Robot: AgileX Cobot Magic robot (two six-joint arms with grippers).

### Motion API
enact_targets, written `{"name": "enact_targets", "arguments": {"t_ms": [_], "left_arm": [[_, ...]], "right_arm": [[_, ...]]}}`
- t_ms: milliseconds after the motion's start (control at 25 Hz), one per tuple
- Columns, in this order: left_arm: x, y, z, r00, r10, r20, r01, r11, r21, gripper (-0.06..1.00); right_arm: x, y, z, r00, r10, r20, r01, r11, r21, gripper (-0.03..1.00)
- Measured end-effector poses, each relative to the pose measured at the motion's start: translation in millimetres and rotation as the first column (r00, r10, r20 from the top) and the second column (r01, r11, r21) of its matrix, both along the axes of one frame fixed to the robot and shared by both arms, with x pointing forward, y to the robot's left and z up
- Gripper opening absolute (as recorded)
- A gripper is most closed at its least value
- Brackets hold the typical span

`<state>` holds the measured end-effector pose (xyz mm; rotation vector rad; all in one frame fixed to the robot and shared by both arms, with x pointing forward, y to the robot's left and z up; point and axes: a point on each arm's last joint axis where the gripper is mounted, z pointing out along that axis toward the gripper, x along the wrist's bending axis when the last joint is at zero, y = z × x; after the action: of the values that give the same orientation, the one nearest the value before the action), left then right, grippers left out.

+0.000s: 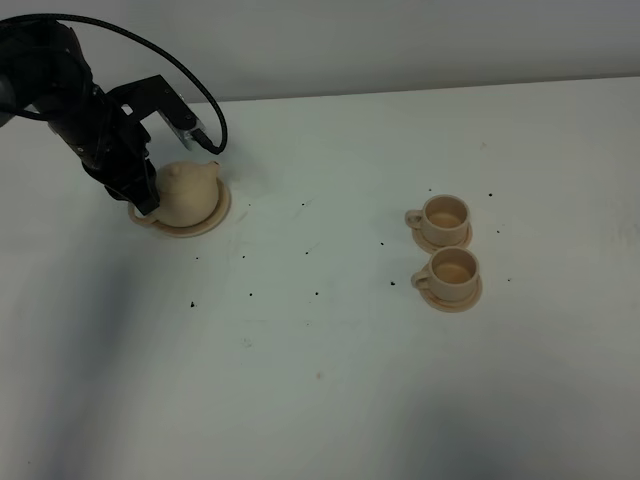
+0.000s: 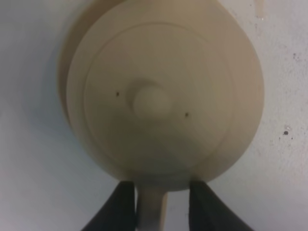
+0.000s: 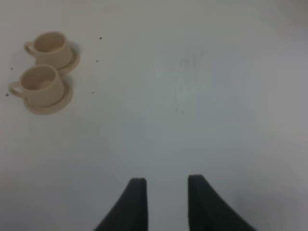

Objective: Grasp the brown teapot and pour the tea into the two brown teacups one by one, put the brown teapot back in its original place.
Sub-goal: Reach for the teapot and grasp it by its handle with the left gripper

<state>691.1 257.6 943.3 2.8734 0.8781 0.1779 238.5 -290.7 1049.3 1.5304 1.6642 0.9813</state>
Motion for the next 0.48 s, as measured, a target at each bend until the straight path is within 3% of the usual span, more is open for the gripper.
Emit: {"name": "enact_targets", "arguments": {"t_ms": [480], "left_arm": [[-0.7,1.9,-0.7,1.0,0.027,-0.011,-0.027,0.999,0.017,0.25]], "right_arm": [[0.0,0.0,0.0,1.0,0.0,0.0,0.0,1.0,0.0,0.24]]}}
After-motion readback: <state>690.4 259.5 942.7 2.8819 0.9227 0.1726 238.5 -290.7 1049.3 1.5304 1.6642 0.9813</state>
